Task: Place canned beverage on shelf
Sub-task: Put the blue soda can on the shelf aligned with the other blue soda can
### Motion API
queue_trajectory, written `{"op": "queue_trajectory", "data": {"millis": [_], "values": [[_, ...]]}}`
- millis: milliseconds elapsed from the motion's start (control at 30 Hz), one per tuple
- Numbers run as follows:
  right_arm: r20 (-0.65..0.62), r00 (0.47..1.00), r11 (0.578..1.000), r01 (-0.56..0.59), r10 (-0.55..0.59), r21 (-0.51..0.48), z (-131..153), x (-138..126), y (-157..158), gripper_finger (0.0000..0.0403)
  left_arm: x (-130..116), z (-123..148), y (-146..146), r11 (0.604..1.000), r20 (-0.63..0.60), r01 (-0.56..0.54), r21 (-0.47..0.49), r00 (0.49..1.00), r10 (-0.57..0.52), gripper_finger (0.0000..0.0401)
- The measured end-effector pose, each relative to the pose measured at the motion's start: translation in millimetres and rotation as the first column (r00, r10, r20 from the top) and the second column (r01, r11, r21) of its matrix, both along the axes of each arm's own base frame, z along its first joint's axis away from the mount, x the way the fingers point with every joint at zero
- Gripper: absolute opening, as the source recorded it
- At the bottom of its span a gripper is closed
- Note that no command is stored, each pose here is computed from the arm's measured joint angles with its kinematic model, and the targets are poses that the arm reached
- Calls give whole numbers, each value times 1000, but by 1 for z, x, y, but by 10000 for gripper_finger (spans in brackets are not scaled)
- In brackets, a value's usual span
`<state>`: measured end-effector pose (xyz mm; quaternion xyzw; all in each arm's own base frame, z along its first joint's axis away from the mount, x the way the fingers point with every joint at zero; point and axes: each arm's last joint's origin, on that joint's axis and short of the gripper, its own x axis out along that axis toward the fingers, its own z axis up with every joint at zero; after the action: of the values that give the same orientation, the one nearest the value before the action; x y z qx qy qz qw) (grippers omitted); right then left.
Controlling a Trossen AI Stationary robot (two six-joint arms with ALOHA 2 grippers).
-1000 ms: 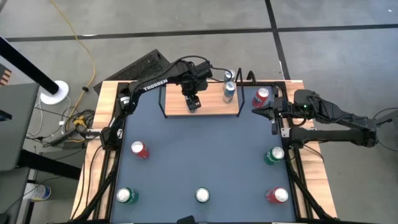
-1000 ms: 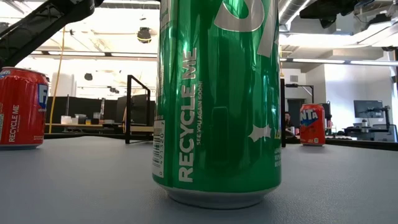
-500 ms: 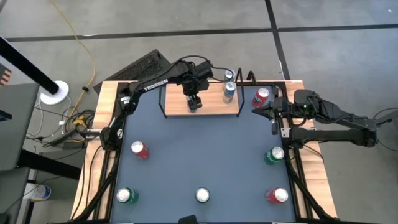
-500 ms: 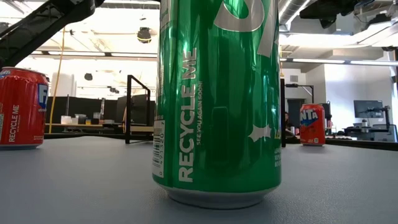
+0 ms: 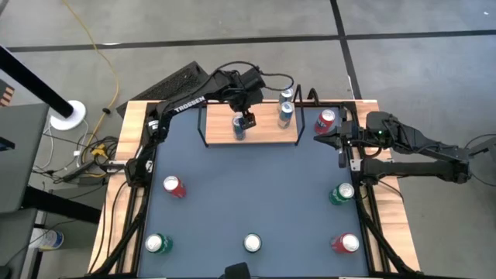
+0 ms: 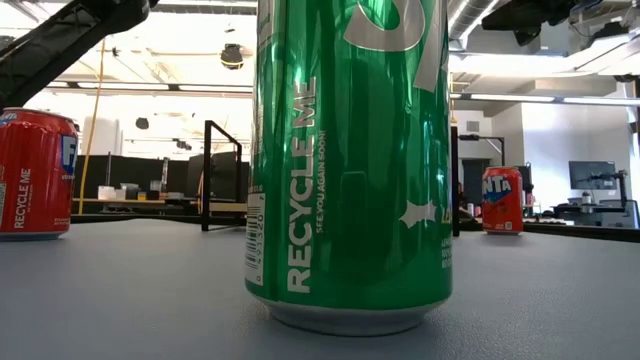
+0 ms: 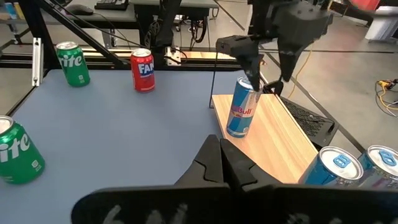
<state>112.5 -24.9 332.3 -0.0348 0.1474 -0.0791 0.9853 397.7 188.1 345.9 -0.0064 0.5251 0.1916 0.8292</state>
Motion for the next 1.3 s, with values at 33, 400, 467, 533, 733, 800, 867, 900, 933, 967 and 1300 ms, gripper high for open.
{"op": "queue_trajectory", "data": {"millis": [33, 400, 467, 533, 733, 800, 867, 900, 933, 967, 1300], "values": [[0, 1000, 1000, 0, 0, 0, 0, 0, 0, 0, -1, 4, 0, 1000, 17, -12, 22, 1000, 12, 307], [-73, 997, 1000, 1, 0, 17, -8, 17, -4, 0, -36, 62, -12, 967, 149, -179, 182, 977, 152, 299], [-99, 995, 1000, 1, 1, 23, -11, 24, -6, 0, -46, 76, -19, 958, 179, -208, 196, 968, 174, 294], [-119, 993, 1000, 2, 1, 28, -14, 33, -8, 0, -58, 90, -29, 954, 205, -221, 202, 962, 179, 290], [-98, 995, 1000, -11, 11, 5, -18, 59, -14, 0, -88, 119, -66, 935, 232, -255, 246, 952, 198, 281], [-82, 996, 999, -33, 33, 2, -19, 70, -16, 0, -98, 125, -79, 925, 220, -268, 270, 952, 212, 280], [-55, 997, 998, -59, 59, 2, -20, 81, -18, 0, -107, 130, -90, 913, 212, -285, 293, 950, 228, 279], [-47, 996, 997, -71, 72, 5, -22, 85, -19, 0, -111, 132, -96, 906, 209, -292, 306, 949, 235, 279], [-39, 995, 996, -90, 91, 8, -23, 91, -22, 0, -115, 133, -101, 900, 204, -297, 319, 949, 241, 279], [-27, 994, 994, -109, 109, 12, -24, 97, -24, 0, -120, 136, -105, 893, 204, -305, 330, 947, 248, 279], [-48, 991, 990, -121, 125, 72, -9, 160, -71, 0, -173, 140, -154, 841, 279, -369, 396, 921, 273, 279]]}}
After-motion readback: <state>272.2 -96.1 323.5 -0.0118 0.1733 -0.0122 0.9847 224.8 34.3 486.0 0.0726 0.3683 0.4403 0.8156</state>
